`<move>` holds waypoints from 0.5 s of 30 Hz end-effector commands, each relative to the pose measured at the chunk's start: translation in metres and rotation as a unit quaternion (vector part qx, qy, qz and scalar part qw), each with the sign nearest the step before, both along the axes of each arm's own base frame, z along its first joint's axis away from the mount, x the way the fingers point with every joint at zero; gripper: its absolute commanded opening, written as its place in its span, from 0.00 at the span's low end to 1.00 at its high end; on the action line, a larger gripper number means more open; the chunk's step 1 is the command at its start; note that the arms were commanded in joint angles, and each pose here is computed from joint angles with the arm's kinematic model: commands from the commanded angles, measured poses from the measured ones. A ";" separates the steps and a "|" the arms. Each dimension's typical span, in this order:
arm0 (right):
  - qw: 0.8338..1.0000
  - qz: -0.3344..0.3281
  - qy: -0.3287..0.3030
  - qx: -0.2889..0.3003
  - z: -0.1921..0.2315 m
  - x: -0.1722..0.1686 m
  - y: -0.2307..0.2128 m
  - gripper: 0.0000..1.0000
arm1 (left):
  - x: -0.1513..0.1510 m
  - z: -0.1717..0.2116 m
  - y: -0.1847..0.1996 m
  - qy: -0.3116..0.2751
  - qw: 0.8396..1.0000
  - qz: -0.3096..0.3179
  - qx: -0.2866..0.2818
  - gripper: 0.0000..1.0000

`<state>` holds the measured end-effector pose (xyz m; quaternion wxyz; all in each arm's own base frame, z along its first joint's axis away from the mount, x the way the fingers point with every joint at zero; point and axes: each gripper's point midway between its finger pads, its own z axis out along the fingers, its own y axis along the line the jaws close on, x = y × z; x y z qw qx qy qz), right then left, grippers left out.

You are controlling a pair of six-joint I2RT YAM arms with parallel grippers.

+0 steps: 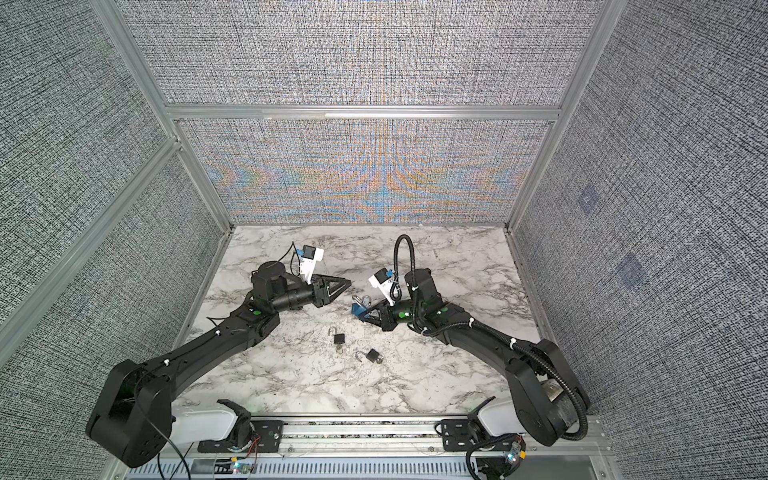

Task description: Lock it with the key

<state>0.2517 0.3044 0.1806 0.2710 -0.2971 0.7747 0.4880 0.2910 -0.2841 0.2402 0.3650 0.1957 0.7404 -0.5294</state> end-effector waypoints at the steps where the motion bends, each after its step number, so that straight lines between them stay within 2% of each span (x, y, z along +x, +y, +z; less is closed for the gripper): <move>1: 1.000 0.022 -0.002 0.008 0.008 -0.008 0.001 0.00 | -0.018 0.009 -0.011 -0.028 0.997 -0.069 -0.021 0.41; 9: 1.000 0.024 0.002 0.007 0.008 -0.009 0.000 0.00 | -0.029 -0.002 -0.020 -0.005 0.993 -0.115 -0.026 0.40; 15: 0.999 0.030 0.006 0.016 0.012 -0.008 0.003 0.00 | -0.027 -0.014 -0.021 0.007 0.994 -0.113 -0.011 0.39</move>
